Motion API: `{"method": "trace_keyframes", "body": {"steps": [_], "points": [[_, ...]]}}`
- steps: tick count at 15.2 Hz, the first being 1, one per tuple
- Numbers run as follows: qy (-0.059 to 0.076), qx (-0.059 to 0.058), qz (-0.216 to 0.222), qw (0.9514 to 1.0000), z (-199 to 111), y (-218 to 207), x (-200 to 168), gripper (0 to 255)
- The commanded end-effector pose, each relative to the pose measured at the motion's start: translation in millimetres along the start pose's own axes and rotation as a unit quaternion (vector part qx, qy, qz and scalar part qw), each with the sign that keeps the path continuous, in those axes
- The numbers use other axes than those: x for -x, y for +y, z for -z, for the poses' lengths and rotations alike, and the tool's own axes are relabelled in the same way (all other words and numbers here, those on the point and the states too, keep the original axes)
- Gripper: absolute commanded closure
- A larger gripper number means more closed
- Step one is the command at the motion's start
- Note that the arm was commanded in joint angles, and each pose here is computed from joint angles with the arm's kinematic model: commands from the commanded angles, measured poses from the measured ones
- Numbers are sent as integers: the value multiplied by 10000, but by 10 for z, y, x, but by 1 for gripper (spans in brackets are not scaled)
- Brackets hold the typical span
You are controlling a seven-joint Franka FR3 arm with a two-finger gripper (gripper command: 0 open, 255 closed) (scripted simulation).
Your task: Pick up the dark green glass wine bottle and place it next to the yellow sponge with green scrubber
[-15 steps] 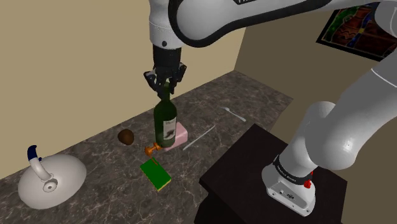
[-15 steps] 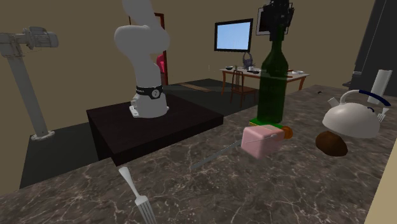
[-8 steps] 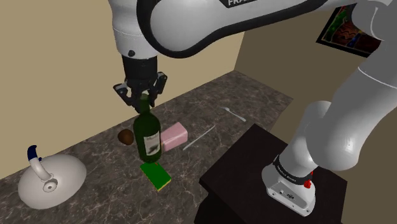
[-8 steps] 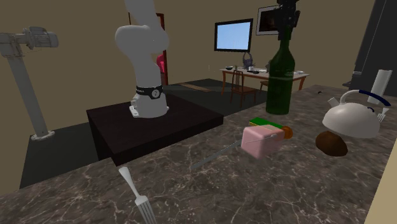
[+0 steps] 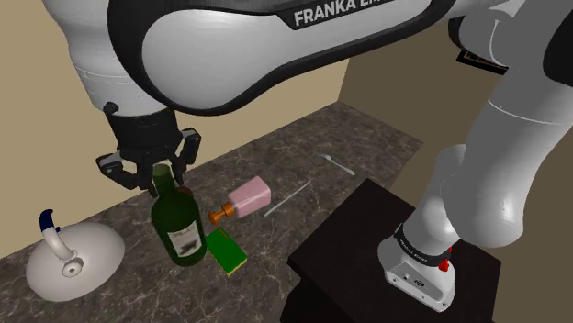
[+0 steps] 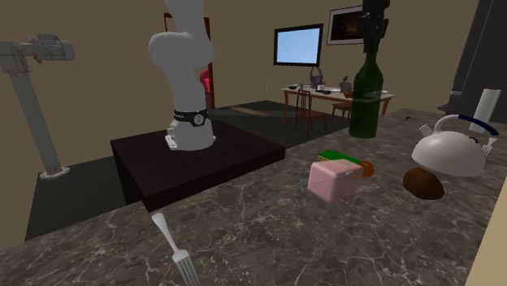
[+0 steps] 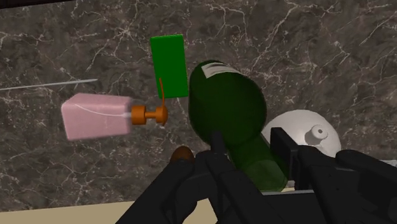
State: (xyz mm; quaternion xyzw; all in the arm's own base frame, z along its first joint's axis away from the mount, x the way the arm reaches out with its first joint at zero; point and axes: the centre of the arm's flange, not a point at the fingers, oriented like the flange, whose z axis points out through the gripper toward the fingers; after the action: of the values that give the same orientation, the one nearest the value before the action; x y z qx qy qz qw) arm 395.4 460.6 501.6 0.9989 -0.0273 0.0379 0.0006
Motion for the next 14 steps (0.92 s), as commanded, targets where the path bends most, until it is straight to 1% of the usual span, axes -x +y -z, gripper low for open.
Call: {"method": "trace_keyframes", "body": {"steps": [1, 7, 14], "points": [[0, -2, -12, 10000, 24, -264, 67, 255], [0, -2, -12, 10000, 41, -1063, 282, 255], [0, -2, -12, 10000, -328, -1063, 310, 255]]}}
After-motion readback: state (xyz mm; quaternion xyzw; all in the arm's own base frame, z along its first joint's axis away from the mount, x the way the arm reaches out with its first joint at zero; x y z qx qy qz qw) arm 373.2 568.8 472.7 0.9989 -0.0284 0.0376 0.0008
